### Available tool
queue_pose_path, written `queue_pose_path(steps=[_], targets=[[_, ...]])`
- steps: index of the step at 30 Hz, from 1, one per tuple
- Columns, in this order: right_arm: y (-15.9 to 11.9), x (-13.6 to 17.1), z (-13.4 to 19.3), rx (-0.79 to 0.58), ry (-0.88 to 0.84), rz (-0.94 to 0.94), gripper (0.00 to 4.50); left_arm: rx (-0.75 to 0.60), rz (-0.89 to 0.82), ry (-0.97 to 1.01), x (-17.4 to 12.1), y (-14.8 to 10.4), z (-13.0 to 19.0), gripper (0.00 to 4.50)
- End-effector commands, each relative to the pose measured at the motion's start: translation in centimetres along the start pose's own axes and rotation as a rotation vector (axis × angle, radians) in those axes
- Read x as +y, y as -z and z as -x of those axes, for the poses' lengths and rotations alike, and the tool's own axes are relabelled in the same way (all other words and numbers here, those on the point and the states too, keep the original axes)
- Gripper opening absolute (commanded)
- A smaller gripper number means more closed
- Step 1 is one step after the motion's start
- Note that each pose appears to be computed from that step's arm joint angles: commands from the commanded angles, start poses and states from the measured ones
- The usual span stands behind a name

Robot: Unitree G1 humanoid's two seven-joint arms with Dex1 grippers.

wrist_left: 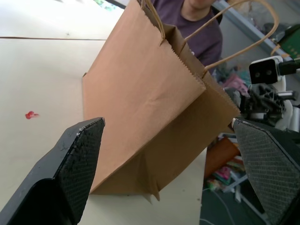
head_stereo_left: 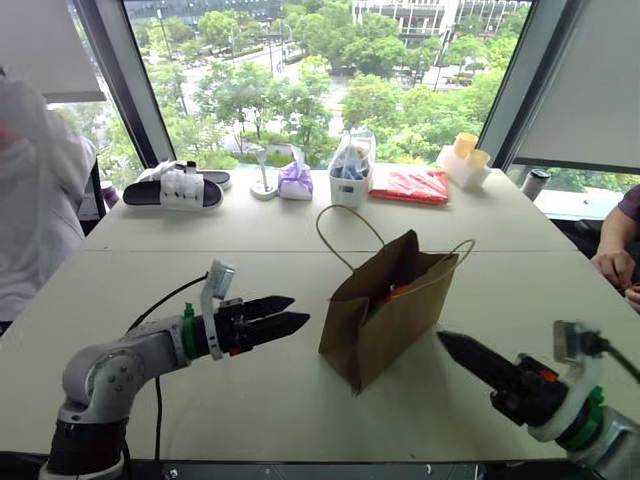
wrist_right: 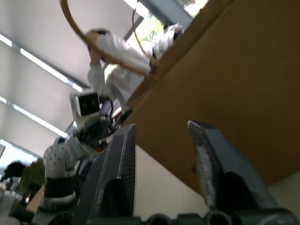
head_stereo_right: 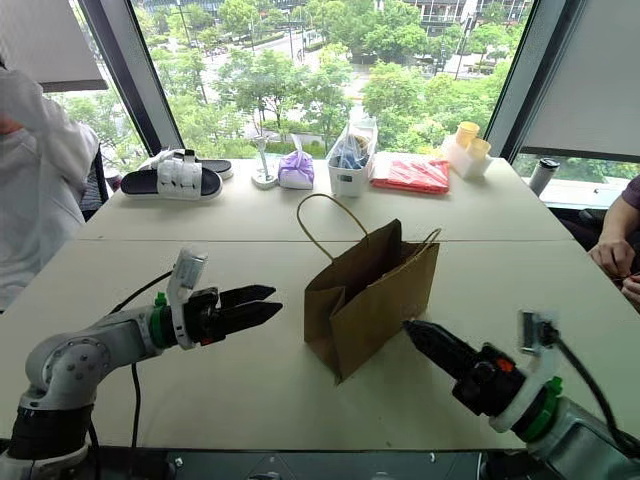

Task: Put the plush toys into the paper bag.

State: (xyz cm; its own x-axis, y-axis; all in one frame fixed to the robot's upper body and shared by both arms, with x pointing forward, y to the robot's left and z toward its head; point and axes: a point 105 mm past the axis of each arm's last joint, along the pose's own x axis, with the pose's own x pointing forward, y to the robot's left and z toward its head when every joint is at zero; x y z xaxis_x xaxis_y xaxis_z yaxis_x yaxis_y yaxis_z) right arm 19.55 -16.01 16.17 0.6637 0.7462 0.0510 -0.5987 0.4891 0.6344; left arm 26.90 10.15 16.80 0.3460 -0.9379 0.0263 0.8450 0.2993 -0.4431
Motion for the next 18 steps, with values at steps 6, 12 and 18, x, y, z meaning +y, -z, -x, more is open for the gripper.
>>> queue_pose_path(steps=[6, 12, 18], targets=[[1.0, -0.5, -3.5, 0.089, -0.047, 0.086, 0.08, 0.065, -0.190, 0.037, -1.2, 0.9, -2.6, 4.50], [1.0, -0.7, -4.6, 0.107, -0.059, 0.096, 0.08, 0.119, -0.268, 0.135, -2.4, 1.5, -4.5, 4.50], [0.8, -0.6, -5.6, 0.101, -0.067, 0.093, 0.08, 0.162, -0.358, 0.206, -3.6, 2.2, -5.7, 4.50]])
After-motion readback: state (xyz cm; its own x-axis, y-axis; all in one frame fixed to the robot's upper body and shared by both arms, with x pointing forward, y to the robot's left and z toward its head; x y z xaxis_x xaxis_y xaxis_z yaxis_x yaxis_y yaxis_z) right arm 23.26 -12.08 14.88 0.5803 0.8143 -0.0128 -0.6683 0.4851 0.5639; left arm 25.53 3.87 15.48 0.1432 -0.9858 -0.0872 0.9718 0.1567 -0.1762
